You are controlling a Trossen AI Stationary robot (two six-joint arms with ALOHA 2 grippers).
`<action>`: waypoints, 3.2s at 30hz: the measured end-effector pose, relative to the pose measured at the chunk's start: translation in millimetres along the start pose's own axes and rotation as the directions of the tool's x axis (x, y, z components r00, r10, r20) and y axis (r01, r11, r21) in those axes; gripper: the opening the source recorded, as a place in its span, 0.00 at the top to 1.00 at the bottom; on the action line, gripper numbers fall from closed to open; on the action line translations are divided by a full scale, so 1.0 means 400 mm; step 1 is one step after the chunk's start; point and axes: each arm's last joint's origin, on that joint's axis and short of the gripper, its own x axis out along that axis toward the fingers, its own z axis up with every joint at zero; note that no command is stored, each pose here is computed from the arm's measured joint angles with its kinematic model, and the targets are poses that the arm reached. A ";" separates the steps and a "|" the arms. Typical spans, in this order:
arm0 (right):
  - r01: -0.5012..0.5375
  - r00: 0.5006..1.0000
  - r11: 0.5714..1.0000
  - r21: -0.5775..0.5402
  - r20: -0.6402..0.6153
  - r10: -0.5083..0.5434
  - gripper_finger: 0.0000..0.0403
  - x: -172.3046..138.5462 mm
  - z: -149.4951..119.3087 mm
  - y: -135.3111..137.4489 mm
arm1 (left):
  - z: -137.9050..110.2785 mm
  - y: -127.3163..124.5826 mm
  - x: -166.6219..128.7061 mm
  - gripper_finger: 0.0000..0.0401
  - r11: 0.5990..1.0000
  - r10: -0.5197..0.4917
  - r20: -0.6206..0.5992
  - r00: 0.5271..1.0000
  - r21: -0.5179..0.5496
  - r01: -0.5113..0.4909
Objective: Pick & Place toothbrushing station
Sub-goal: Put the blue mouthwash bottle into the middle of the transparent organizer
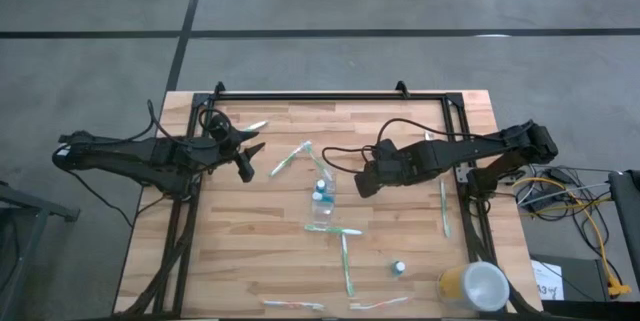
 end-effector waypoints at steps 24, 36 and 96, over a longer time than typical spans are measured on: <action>0.078 0.997 0.993 0.089 0.017 -0.080 0.60 0.044 -0.013 -0.018 | 0.000 0.000 0.000 0.60 1.000 -0.001 -0.001 1.000 0.001 0.001; 0.057 0.998 0.990 0.127 -0.034 -0.053 0.54 0.142 -0.060 -0.044 | 0.000 0.000 0.000 0.60 1.000 -0.001 -0.001 1.000 0.001 0.001; 0.023 1.000 0.993 0.117 0.012 -0.025 0.71 0.161 -0.065 -0.055 | 0.000 0.000 0.000 0.60 1.000 -0.001 -0.001 1.000 0.001 0.001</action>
